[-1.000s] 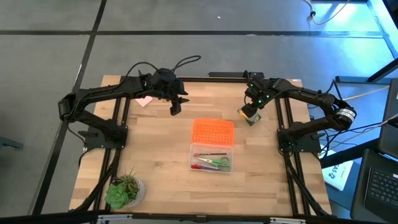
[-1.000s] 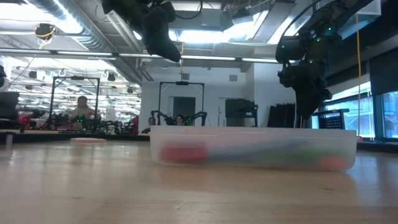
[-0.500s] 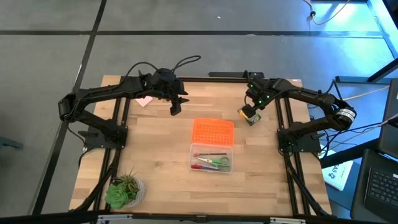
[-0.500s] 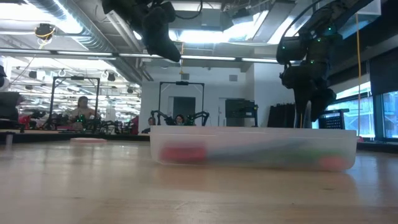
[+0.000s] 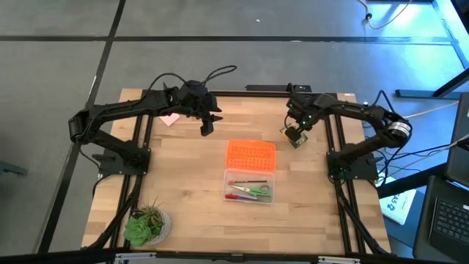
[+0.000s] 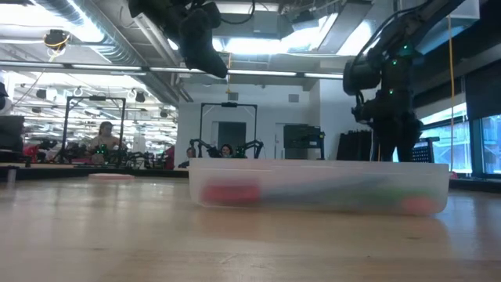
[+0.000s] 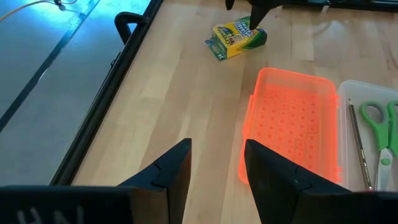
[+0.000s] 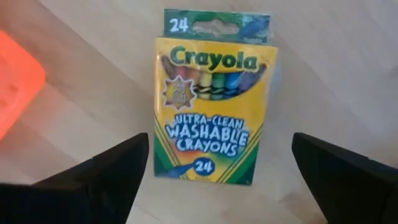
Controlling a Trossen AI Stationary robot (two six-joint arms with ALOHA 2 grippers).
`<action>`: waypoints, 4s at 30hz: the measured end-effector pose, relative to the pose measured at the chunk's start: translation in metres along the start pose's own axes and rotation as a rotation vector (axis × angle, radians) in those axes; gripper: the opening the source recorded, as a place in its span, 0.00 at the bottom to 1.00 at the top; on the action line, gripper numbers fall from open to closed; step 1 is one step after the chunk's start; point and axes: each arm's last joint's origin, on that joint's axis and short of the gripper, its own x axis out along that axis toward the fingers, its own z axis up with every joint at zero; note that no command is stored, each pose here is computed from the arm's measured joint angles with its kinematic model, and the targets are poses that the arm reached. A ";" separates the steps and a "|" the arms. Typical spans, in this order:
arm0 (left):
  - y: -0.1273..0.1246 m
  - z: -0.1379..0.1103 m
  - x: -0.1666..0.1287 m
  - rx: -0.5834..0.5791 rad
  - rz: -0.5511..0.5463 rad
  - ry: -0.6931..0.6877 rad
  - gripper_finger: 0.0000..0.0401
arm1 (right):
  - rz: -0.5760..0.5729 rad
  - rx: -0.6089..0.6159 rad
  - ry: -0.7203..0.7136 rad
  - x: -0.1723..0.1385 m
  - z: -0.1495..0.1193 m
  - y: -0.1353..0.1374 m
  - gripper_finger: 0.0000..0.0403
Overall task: Pack school essentials
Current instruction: Put the crayon box into the orange supply box
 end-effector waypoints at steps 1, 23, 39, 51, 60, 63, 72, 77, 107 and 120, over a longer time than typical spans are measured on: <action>0.000 0.000 0.000 0.000 0.000 0.000 0.35 | 0.000 -0.011 0.002 0.002 0.001 0.000 0.98; 0.000 0.000 0.000 0.000 0.000 0.000 0.35 | 0.002 -0.119 0.089 0.045 0.019 0.002 0.98; 0.000 0.000 0.000 0.000 0.000 0.000 0.35 | 0.003 -0.149 0.075 0.048 0.021 0.005 0.98; 0.000 0.000 0.000 0.000 0.000 0.000 0.35 | -0.016 -0.152 0.081 0.057 0.014 0.003 0.98; 0.000 0.000 0.000 0.000 0.000 0.000 0.35 | -0.022 -0.157 0.078 0.060 0.012 0.002 0.90; 0.000 0.000 0.000 0.000 0.001 0.000 0.35 | -0.023 -0.169 0.079 0.060 0.012 0.002 0.84; 0.000 0.000 0.000 0.000 0.004 0.001 0.35 | -0.028 -0.170 0.143 0.049 0.016 0.003 0.72; 0.000 0.000 0.000 0.000 0.004 0.001 0.35 | -0.028 -0.174 0.146 0.033 0.026 0.005 0.70; 0.001 0.000 0.000 0.000 0.019 0.000 0.35 | 0.040 -0.387 -0.058 -0.091 0.018 0.155 0.69; -0.031 0.003 0.001 0.095 -0.134 -0.011 0.35 | 0.228 -0.481 -0.220 -0.091 -0.024 0.234 0.69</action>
